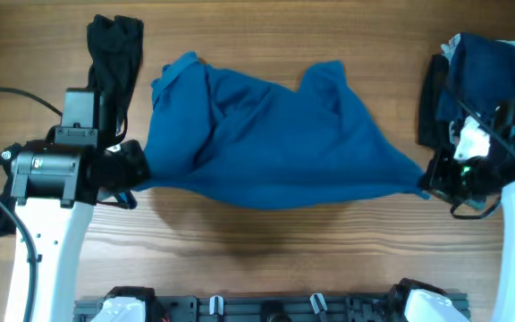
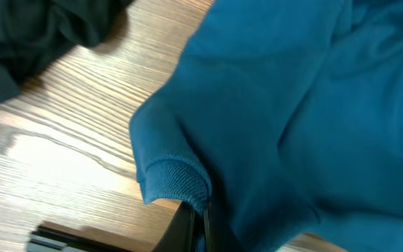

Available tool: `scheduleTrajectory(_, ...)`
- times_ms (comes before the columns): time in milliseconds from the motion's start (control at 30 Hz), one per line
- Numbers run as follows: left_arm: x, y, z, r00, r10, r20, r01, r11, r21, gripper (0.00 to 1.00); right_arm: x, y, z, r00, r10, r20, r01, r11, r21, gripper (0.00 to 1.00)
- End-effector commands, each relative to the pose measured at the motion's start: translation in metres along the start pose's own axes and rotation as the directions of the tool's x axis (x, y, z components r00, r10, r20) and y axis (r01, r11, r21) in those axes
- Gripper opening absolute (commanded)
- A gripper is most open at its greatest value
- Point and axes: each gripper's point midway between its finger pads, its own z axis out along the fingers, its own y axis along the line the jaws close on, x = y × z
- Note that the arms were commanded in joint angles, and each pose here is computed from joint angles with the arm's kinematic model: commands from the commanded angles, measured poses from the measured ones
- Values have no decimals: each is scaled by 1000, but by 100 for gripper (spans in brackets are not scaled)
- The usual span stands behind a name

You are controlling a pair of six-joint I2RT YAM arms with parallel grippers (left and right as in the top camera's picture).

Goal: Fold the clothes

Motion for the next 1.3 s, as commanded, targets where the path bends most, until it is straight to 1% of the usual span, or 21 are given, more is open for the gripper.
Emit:
scheduleTrajectory(0,24,-4,23,989,-60,-131,64,998,24,4,19,-11,33,989,118,-86,-116,993,22,4)
scheduleTrajectory(67,38,1,37,979,-91,-183,91,996,-6,4,16,-13,34,987,146,-74,-144,989,34,4)
scheduleTrajectory(133,47,4,47,972,-107,-210,103,994,-26,4,16,-22,33,976,214,-52,-209,974,86,4)
scheduleTrajectory(267,69,9,67,951,-127,-282,119,992,-46,4,16,-24,33,956,290,-40,-285,953,102,4)
scheduleTrajectory(367,70,7,81,941,-180,-287,170,984,-57,4,17,-24,34,940,339,-42,-333,937,102,5)
scheduleTrajectory(467,71,7,92,928,-230,-294,216,973,-80,4,26,-29,47,918,392,-65,-383,916,120,4)
scheduleTrajectory(633,77,8,106,905,-237,-354,206,971,-124,4,46,-40,81,883,456,-110,-438,885,155,4)
scheduleTrajectory(767,82,10,117,883,-245,-401,194,967,-163,4,46,-43,91,874,476,-99,-459,875,154,4)
scheduleTrajectory(800,83,10,119,879,-246,-409,191,967,-170,5,45,-44,91,875,474,-95,-458,876,152,6)
scheduleTrajectory(833,83,10,121,876,-247,-415,190,966,-175,14,44,-44,91,876,473,-92,-457,876,151,19)
scheduleTrajectory(867,83,10,121,876,-247,-415,190,966,-175,25,42,-44,91,879,470,-87,-455,878,149,40)
scheduleTrajectory(900,83,10,121,877,-246,-413,190,966,-173,32,41,-44,92,880,468,-83,-454,879,147,63)
scheduleTrajectory(933,82,10,121,877,-246,-413,190,966,-173,39,41,-44,92,880,468,-82,-454,879,146,75)
scheduleTrajectory(967,83,10,121,877,-243,-414,187,967,-172,41,41,-44,92,880,467,-82,-453,879,146,80)
scheduleTrajectory(1033,83,10,121,879,-235,-415,180,969,-169,43,40,-44,92,880,467,-80,-454,879,144,83)
scheduleTrajectory(1133,82,10,121,885,-209,-417,157,975,-156,45,37,-43,91,884,461,-72,-449,883,136,83)
scheduleTrajectory(1167,80,11,120,889,-207,-408,153,975,-161,45,34,-42,89,897,438,-66,-427,895,127,82)
scheduleTrajectory(1267,67,10,107,911,-179,-373,131,980,-149,49,14,-36,78,918,396,-14,-393,915,89,82)
